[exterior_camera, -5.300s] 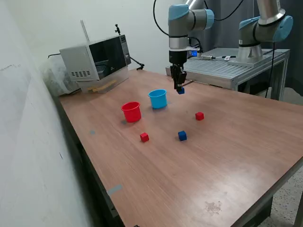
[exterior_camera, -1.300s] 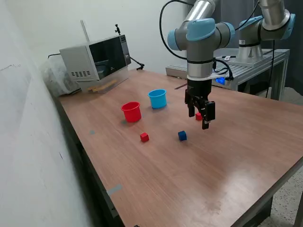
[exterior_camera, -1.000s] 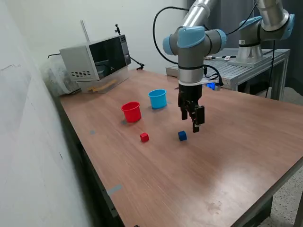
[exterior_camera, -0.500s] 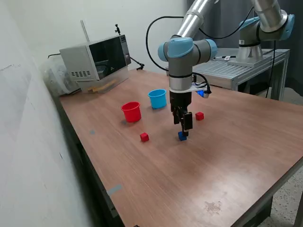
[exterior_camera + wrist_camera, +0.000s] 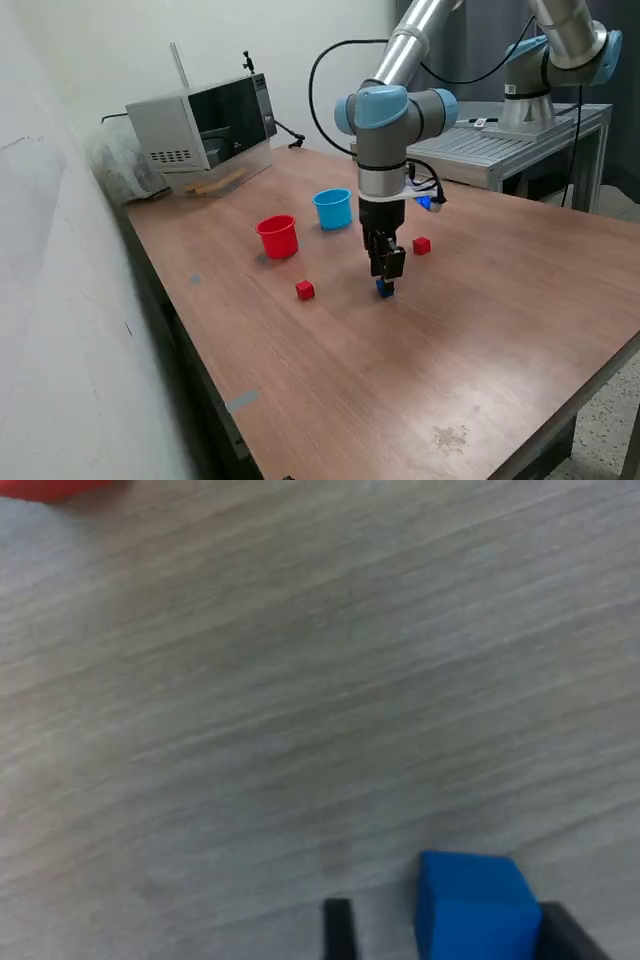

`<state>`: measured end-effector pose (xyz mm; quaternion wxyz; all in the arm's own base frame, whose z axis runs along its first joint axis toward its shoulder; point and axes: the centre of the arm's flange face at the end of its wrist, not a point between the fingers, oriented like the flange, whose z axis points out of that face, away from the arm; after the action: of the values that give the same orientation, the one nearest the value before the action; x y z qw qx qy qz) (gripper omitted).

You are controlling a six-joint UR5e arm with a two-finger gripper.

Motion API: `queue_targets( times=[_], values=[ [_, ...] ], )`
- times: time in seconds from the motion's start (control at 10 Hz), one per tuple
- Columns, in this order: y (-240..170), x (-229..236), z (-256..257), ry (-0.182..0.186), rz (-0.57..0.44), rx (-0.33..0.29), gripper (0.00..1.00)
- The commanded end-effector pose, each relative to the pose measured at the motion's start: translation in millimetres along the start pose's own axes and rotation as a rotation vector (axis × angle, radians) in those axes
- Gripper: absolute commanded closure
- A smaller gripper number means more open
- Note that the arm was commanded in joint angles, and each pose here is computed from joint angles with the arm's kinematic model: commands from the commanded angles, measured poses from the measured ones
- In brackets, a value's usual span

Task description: Place red objects in the red bin, and blue objects in the blue bin.

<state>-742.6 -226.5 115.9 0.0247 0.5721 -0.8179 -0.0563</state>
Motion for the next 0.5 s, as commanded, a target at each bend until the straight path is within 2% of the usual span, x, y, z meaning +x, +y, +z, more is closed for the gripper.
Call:
queue_targets(
  times=[0.0, 0.2, 0.3, 0.4],
  values=[
    [-2, 0, 2, -0.001, -0.011, 0.006, 1.00],
    [-2, -1, 1, -0.001, -0.054, 0.007, 1.00],
    [-1, 0, -10, 0.005, -0.089, -0.005, 1.00],
    [1, -2, -43, 0.019, -0.114, -0.036, 1.00]
  ],
)
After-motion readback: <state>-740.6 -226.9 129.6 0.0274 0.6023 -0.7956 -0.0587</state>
